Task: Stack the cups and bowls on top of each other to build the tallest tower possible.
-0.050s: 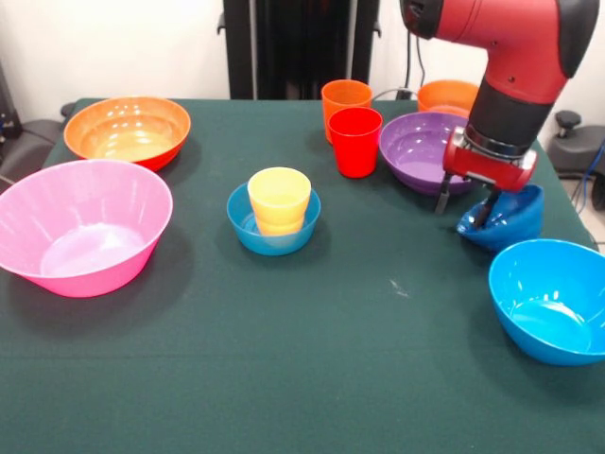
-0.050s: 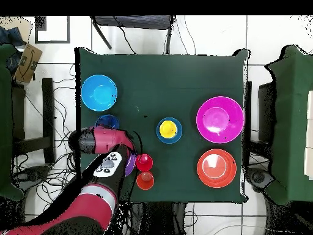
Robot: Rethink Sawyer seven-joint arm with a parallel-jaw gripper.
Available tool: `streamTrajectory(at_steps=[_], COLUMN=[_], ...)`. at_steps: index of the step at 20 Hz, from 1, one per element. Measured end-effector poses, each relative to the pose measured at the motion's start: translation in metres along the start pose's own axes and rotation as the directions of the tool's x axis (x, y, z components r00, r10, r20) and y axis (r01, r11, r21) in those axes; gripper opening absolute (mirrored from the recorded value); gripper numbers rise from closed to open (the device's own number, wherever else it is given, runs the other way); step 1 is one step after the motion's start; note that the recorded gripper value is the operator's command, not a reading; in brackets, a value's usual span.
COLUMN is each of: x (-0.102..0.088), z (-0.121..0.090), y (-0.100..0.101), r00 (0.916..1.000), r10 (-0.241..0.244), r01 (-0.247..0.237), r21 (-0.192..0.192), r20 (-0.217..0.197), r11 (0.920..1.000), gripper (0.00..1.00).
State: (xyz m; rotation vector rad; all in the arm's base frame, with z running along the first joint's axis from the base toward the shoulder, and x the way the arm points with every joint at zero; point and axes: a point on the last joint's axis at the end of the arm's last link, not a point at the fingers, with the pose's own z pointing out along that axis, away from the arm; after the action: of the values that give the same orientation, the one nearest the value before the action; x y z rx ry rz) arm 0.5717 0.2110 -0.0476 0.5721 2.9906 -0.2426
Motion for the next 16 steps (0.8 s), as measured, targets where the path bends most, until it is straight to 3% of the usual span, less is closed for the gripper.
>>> streamTrajectory(at_steps=[10,16], x=[0.002,0.001], z=[0.004,-0.003], y=[0.001,0.010], r00=[1.0000,1.0000], r10=[0.001,0.005], r01=[-0.001,-0.005], r21=[0.001,-0.027], r20=[-0.005,-0.008], r11=[1.0000,0.9996], gripper=[1.00,1.00])
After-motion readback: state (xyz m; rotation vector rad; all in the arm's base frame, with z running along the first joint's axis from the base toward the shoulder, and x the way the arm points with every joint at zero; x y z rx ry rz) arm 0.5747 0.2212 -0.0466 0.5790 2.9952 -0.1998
